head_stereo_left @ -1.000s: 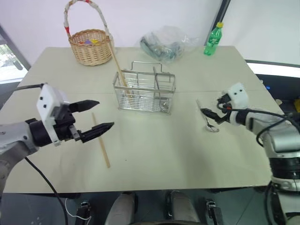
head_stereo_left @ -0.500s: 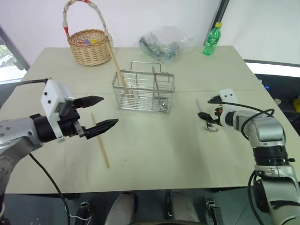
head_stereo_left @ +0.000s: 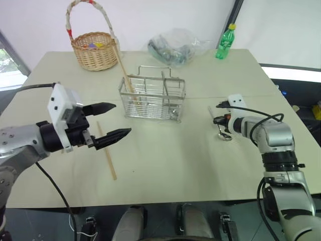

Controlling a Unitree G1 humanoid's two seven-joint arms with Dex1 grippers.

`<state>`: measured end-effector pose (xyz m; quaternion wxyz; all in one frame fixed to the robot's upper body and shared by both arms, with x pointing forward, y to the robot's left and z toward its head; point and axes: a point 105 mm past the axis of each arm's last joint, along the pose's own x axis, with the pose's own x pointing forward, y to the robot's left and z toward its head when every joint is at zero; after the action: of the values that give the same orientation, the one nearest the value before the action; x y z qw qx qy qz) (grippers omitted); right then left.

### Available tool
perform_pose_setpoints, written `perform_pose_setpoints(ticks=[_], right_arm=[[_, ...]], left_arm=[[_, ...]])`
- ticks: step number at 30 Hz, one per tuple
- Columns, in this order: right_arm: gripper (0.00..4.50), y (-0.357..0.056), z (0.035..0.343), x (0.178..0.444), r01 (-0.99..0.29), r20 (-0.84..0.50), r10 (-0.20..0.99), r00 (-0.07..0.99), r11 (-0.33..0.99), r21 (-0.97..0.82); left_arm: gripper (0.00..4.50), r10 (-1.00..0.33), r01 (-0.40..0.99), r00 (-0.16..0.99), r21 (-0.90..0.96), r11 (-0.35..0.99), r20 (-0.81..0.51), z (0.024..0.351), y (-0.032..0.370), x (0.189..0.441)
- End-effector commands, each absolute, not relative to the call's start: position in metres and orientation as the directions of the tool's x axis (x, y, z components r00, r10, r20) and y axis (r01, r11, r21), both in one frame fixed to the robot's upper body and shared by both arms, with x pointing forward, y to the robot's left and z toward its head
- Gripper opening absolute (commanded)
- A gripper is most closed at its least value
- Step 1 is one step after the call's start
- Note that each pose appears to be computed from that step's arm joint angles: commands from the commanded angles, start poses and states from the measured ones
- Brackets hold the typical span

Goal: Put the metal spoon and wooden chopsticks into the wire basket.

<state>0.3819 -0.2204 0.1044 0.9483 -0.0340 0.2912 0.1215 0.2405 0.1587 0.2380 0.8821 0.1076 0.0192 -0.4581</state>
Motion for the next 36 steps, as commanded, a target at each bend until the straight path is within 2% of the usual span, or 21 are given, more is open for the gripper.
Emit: perform_pose_setpoints(ticks=[1, 8, 11, 15, 26, 27, 28, 32, 36], right_arm=[[0.03, -0.224, 0.109, 0.381, -0.239, -0.545, 0.204, 0.813, 0.971, 0.007], [0.03, -0.23, 0.116, 0.382, -0.218, -0.515, 0.188, 0.836, 0.976, 0.002], [0.9, -0.226, 0.12, 0.381, -0.239, -0.506, 0.218, 0.834, 0.971, 0.025], [2.83, -0.226, 0.124, 0.381, -0.231, -0.503, 0.193, 0.843, 0.973, -0.013], [2.83, -0.222, 0.098, 0.382, -0.194, -0.557, 0.189, 0.809, 0.98, 0.049], [2.32, -0.221, 0.096, 0.382, -0.195, -0.558, 0.19, 0.808, 0.979, 0.051], [2.09, -0.22, 0.096, 0.382, -0.197, -0.556, 0.193, 0.808, 0.979, 0.054], [0.02, -0.216, 0.098, 0.384, -0.215, -0.54, 0.216, 0.813, 0.974, 0.066], [0.02, -0.215, 0.101, 0.385, -0.225, -0.53, 0.217, 0.82, 0.973, 0.049]], left_arm=[[4.5, -0.808, 0.811, 0.576, 0.213, 0.545, -0.124, 0.247, 0.157, 0.239], [4.5, -0.809, 0.81, 0.576, 0.217, 0.545, -0.117, 0.248, 0.157, 0.243], [4.5, -0.808, 0.809, 0.578, 0.218, 0.547, -0.116, 0.248, 0.158, 0.245], [4.5, -0.806, 0.805, 0.581, 0.225, 0.549, -0.111, 0.249, 0.159, 0.247], [4.5, -0.806, 0.798, 0.584, 0.248, 0.549, -0.096, 0.257, 0.159, 0.251], [4.5, -0.806, 0.798, 0.584, 0.25, 0.548, -0.095, 0.258, 0.159, 0.251], [4.5, -0.806, 0.798, 0.584, 0.251, 0.548, -0.094, 0.259, 0.159, 0.251], [4.5, -0.804, 0.795, 0.587, 0.255, 0.551, -0.093, 0.26, 0.16, 0.251], [4.5, -0.802, 0.792, 0.591, 0.253, 0.555, -0.092, 0.26, 0.161, 0.251]])
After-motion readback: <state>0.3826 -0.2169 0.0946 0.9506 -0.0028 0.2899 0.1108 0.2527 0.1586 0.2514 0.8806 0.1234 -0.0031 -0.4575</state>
